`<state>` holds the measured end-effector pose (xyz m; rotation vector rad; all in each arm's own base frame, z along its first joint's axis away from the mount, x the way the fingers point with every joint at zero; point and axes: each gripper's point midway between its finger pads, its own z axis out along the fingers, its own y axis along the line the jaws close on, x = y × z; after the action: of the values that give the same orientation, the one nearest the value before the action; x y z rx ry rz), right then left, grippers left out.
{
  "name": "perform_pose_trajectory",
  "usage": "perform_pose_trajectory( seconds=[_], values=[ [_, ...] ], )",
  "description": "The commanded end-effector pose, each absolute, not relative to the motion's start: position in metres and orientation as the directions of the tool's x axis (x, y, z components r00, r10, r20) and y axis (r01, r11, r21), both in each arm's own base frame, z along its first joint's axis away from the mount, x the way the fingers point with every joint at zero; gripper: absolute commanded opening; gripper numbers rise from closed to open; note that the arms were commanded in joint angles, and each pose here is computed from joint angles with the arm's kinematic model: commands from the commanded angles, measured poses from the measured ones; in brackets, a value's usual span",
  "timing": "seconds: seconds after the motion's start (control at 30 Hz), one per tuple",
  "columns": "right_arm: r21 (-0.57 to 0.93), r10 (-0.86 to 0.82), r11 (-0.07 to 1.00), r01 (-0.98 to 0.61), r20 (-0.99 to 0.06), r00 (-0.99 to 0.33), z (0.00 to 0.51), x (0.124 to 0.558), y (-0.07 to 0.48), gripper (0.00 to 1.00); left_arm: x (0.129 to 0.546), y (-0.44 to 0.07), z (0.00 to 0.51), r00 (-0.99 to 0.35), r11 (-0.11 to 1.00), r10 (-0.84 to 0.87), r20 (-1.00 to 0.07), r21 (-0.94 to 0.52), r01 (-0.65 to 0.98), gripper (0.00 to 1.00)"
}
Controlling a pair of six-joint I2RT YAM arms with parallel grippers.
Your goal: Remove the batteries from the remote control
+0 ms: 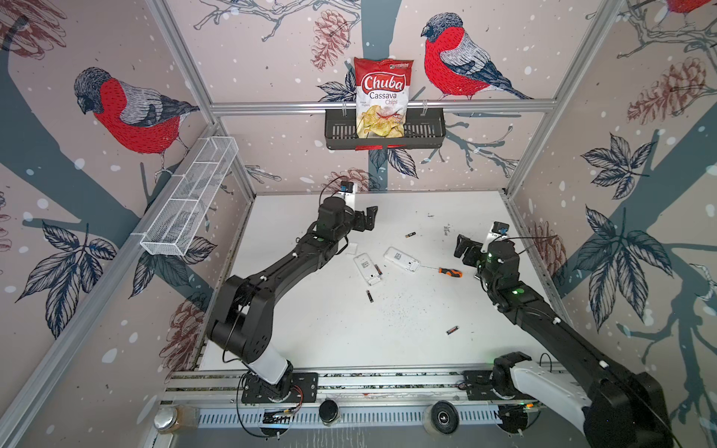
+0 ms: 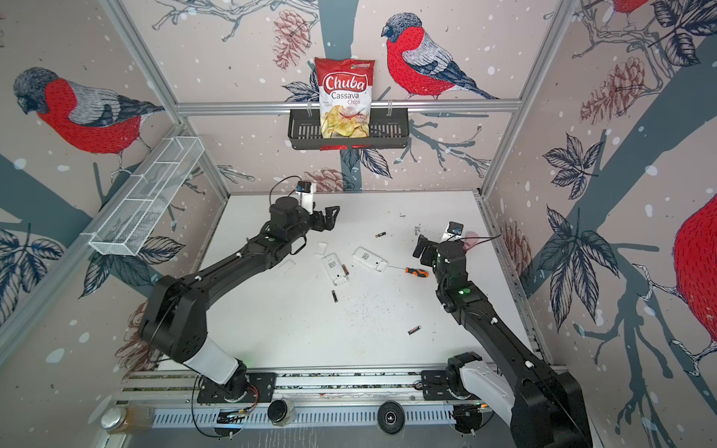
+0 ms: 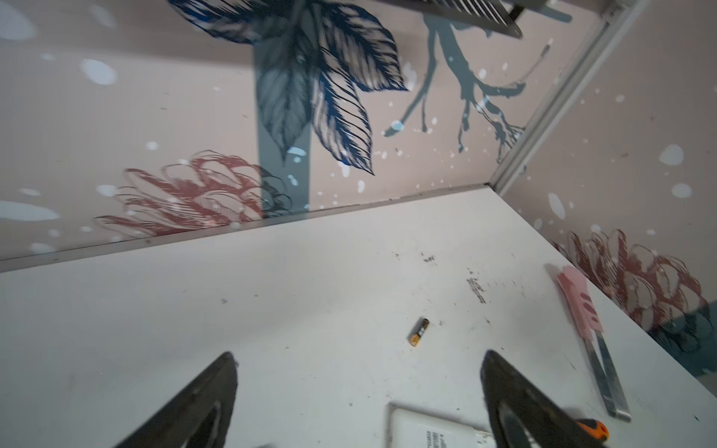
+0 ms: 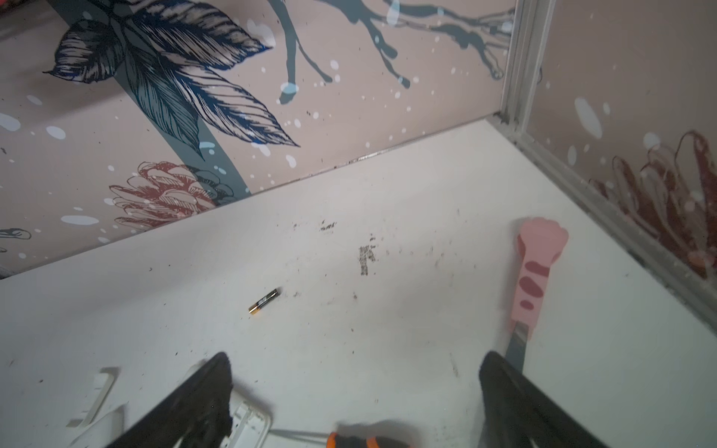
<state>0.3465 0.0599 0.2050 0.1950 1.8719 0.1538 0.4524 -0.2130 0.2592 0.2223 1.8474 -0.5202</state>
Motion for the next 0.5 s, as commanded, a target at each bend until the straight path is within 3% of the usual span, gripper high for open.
perform_pose_trajectory(
  seconds=[0.0,0.27,0.47],
  values=[
    [0.163,0.178,0.979,0.123,-0.976,-0.126,0.232,0.352,0.040,0.99,0.448,-0.170,0.279,-0.272,0.911,-0.178,-0.946,-0.263,0.317,0.97],
    [0.121,0.139,0.951,0.285,-0.989,-0.045,0.208,0.339,0.001,0.99,0.416,-0.050,0.269,-0.172,0.983,-0.184,-0.968,-0.177,-0.055,0.96],
    [0.081,0.090,0.965,0.249,-0.996,-0.024,0.199,0.334,0.002,0.99,0.391,0.004,0.228,-0.142,0.965,-0.034,-0.989,0.004,-0.261,0.97]
  ],
)
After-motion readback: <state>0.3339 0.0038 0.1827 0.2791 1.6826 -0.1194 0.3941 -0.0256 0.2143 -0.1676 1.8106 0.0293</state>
